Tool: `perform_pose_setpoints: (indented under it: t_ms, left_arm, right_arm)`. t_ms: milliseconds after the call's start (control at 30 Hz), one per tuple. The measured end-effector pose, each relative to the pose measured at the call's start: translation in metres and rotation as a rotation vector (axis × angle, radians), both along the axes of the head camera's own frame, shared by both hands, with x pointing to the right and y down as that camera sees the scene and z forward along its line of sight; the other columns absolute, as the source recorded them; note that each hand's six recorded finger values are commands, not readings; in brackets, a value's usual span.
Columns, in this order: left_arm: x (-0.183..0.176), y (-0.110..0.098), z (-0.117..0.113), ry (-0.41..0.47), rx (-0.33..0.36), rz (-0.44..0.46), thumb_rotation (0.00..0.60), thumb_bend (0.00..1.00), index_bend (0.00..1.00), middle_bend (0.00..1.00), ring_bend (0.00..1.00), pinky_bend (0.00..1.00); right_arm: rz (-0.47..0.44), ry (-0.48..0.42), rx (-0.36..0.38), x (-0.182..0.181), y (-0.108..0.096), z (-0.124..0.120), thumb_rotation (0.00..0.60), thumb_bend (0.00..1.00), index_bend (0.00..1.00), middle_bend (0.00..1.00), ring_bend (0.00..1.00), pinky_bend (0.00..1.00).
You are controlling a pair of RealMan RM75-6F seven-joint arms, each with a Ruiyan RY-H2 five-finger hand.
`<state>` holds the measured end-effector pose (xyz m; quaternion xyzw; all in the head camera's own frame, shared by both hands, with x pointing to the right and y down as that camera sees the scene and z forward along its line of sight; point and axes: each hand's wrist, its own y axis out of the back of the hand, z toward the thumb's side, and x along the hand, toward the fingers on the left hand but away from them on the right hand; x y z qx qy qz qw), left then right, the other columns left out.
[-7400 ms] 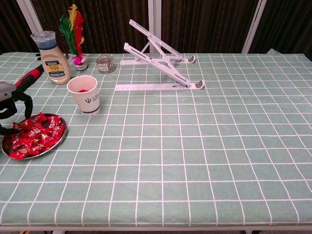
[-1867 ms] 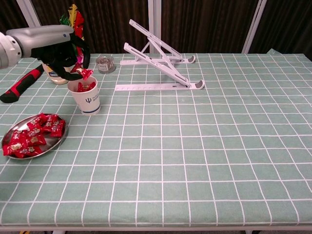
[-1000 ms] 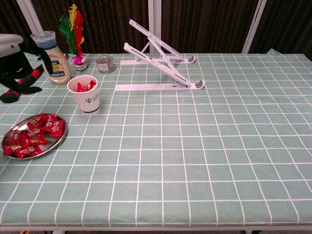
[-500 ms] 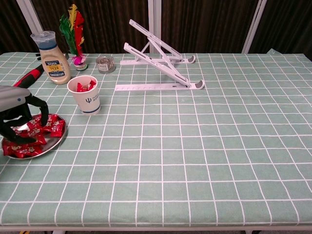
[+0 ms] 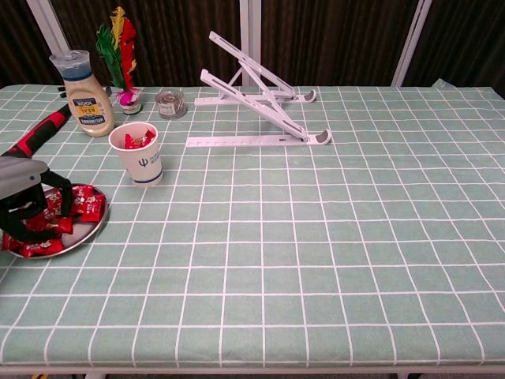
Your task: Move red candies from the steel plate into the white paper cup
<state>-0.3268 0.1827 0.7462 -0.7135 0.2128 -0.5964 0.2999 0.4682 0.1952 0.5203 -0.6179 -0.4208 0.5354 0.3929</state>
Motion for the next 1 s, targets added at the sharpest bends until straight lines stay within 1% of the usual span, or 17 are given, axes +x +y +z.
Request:
perform_pose_setpoints:
  t_ms: [167, 267, 433, 567, 700, 833, 933, 1000]
  left_arm:
    - [-0.002, 0.001, 0.002, -0.016, -0.001, 0.008, 0.6, 0.23, 0.56, 0.99, 1.0, 1.0]
    - [0.0, 0.002, 0.002, -0.012, -0.005, 0.007, 0.6, 0.26, 0.59, 0.99, 1.0, 1.0]
    - [0.003, -0.001, 0.0, 0.026, 0.008, -0.005, 0.6, 0.33, 0.65, 1.0, 1.0, 1.0]
    - [0.005, -0.011, -0.011, 0.068, 0.04, -0.026, 0.6, 0.34, 0.65, 1.0, 1.0, 1.0]
    - [0.011, -0.033, -0.033, 0.119, 0.098, -0.032, 0.6, 0.34, 0.65, 1.0, 1.0, 1.0]
    - [0.027, -0.069, -0.057, 0.173, 0.176, -0.01, 0.6, 0.34, 0.64, 1.0, 1.0, 1.0]
    - [0.044, -0.093, -0.066, 0.207, 0.212, 0.01, 0.6, 0.34, 0.64, 1.0, 1.0, 1.0]
    - [0.051, -0.101, -0.066, 0.217, 0.209, 0.018, 0.6, 0.34, 0.62, 1.0, 1.0, 1.0]
  right_arm:
    - [0.002, 0.0, -0.002, 0.0, 0.0, 0.0, 0.6, 0.1, 0.08, 0.27, 0.1, 0.4]
    - [0.002, 0.0, -0.001, 0.0, 0.0, 0.0, 0.6, 0.1, 0.08, 0.27, 0.1, 0.4]
    - [0.003, 0.0, 0.001, 0.001, 0.0, -0.001, 0.6, 0.1, 0.08, 0.27, 0.1, 0.4]
    - [0.007, 0.0, 0.001, 0.002, 0.0, -0.001, 0.6, 0.1, 0.08, 0.27, 0.1, 0.4]
    - [0.008, -0.001, -0.002, 0.003, 0.0, 0.001, 0.6, 0.1, 0.08, 0.27, 0.1, 0.4]
    - [0.008, -0.003, -0.004, 0.003, 0.001, 0.002, 0.6, 0.1, 0.08, 0.27, 0.1, 0.4]
    - [0.014, -0.001, 0.0, 0.005, 0.001, 0.001, 0.6, 0.1, 0.08, 0.27, 0.1, 0.4]
    - [0.019, 0.0, -0.001, 0.006, 0.001, 0.001, 0.6, 0.1, 0.08, 0.27, 0.1, 0.4]
